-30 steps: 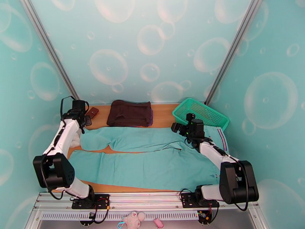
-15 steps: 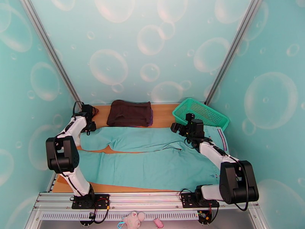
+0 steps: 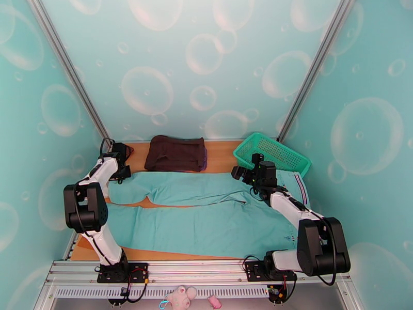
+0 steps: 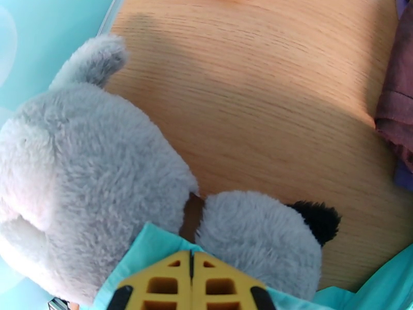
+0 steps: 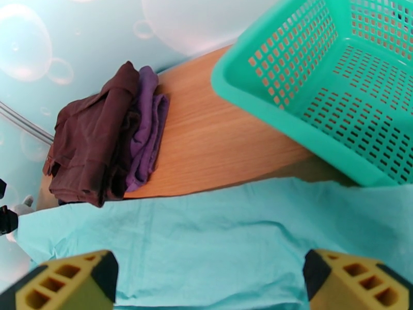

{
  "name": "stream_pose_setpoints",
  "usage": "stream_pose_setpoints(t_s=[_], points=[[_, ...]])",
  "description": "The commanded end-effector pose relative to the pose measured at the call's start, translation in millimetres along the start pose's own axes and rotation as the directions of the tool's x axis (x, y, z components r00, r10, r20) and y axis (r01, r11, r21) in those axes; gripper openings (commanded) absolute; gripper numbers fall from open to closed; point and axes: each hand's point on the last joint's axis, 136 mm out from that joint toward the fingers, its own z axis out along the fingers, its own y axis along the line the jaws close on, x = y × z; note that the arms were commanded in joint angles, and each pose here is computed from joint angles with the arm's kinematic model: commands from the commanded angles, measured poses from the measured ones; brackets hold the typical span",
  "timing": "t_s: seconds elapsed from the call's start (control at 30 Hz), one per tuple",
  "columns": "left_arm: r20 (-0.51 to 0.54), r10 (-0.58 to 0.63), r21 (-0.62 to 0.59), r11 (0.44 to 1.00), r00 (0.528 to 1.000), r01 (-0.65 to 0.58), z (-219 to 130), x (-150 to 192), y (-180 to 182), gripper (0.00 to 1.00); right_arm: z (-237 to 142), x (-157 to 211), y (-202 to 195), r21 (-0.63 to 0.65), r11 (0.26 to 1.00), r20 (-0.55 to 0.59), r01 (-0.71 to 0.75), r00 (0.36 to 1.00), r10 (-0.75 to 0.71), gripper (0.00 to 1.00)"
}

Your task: Fold and stack the trousers

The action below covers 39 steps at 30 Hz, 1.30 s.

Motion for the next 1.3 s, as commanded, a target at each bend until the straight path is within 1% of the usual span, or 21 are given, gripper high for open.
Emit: stream_pose_setpoints(t_s=[0.0, 0.1, 0.2, 0.27, 0.33, 0.37, 0.4, 0.43, 0.47, 0.5, 0.57, 0.63, 0.7, 0.83, 0.93, 1.0, 1.03, 1.13, 1.23, 1.27], points=[[0.044, -0.046, 0.003, 0.999, 0.998, 0.046, -20.5, -4.7, 7.8, 0.00, -4.3, -3.3, -0.2, 0.001, 1.000, 0.014, 0.004, 1.000, -0.004, 0.99], [0.148, -0.095, 0.052, 0.995, 0.984, 0.088, -52.8, -19.8, 11.1, 0.00, -3.9, -3.2, -1.4, 0.006, 1.000, 0.014, 0.004, 1.000, -0.004, 0.99], [0.245, -0.144, 0.127, 0.985, 0.959, 0.116, -86.5, -30.1, 12.4, 0.00, -3.2, -2.4, -1.9, 0.007, 1.000, 0.011, 0.002, 1.000, -0.002, 0.99], [0.275, -0.159, 0.157, 0.980, 0.948, 0.119, -98.6, -30.6, 12.6, 0.00, -3.0, -2.8, -0.8, 0.001, 1.000, 0.012, 0.002, 1.000, -0.002, 0.99], [0.268, -0.145, 0.184, 0.978, 0.952, 0.097, -98.8, -27.0, 7.1, 0.00, -2.6, -2.9, -0.7, -0.002, 1.000, 0.012, 0.001, 1.000, -0.001, 0.99], [0.250, -0.120, 0.193, 0.979, 0.961, 0.072, -93.8, -25.1, 2.2, 0.05, -1.5, -1.5, -0.9, -0.003, 1.000, 0.009, 0.000, 1.000, 0.000, 0.99], [0.225, -0.094, 0.180, 0.982, 0.970, 0.054, -85.5, -23.3, 0.0, 0.29, -0.8, -1.3, -0.7, -0.005, 1.000, 0.008, -0.002, 1.000, 0.002, 0.99], [0.200, -0.073, 0.149, 0.988, 0.977, 0.043, -76.5, -22.1, 0.5, 0.44, 0.5, -0.2, -1.2, -0.006, 1.000, 0.004, -0.003, 1.000, 0.003, 0.99], [0.172, -0.040, 0.106, 0.994, 0.984, 0.022, -66.9, -20.8, 0.4, 0.52, 1.6, 0.5, -0.8, -0.010, 1.000, 0.000, -0.005, 1.000, 0.005, 0.99], [0.147, -0.013, 0.057, 0.998, 0.989, 0.005, -56.8, -20.4, 1.2, 0.55, 2.4, 1.3, -0.5, -0.013, 1.000, -0.005, -0.007, 1.000, 0.007, 0.99], [0.107, 0.019, -0.033, 0.999, 0.994, -0.016, -39.1, -20.4, 6.0, 0.56, 2.5, 1.9, 0.2, -0.018, 1.000, -0.007, -0.007, 1.000, 0.007, 0.99], [0.071, 0.034, -0.087, 0.996, 0.997, -0.028, -25.2, -18.3, 9.9, 0.56, 1.7, 1.9, 0.4, -0.018, 1.000, -0.005, -0.005, 1.000, 0.005, 0.99], [0.049, 0.050, -0.116, 0.992, 0.998, -0.044, -13.7, -15.3, 10.6, 0.56, 1.4, 1.4, 0.2, -0.017, 1.000, -0.003, -0.004, 1.000, 0.004, 0.99], [0.002, 0.068, -0.113, 0.991, 0.998, -0.067, 1.6, -4.8, 5.9, 0.55, 3.0, 2.5, -0.2, -0.017, 1.000, -0.008, -0.005, 1.000, 0.005, 0.99], [-0.038, 0.076, -0.136, 0.987, 0.996, -0.080, 10.4, 3.9, 7.5, 0.55, 4.1, 2.7, -0.9, -0.017, 1.000, -0.008, -0.006, 1.000, 0.006, 0.99], [-0.062, 0.084, -0.123, 0.988, 0.995, -0.091, 15.9, 9.4, 3.7, 0.53, 4.8, 3.5, -0.8, -0.018, 1.000, -0.011, -0.006, 1.000, 0.006, 0.99], [-0.069, 0.085, -0.113, 0.989, 0.994, -0.092, 17.5, 10.9, 1.8, 0.50, 4.6, 2.3, -0.3, -0.019, 1.000, -0.008, -0.005, 1.000, 0.004, 1.00], [-0.092, 0.085, -0.098, 0.991, 0.992, -0.094, 22.3, 15.6, -2.2, 0.34, 4.7, 3.3, -2.2, -0.012, 1.000, -0.011, -0.005, 1.000, 0.004, 0.99], [-0.107, 0.089, -0.067, 0.993, 0.990, -0.096, 25.3, 18.8, -7.6, 0.13, 3.7, 2.3, -2.6, -0.007, 1.000, -0.008, -0.001, 1.000, 0.001, 0.99], [-0.108, 0.082, -0.062, 0.994, 0.991, -0.089, 25.9, 18.8, -8.2, 0.03, 3.4, 2.2, -3.0, -0.005, 1.000, -0.008, -0.001, 1.000, 0.001, 0.99]])
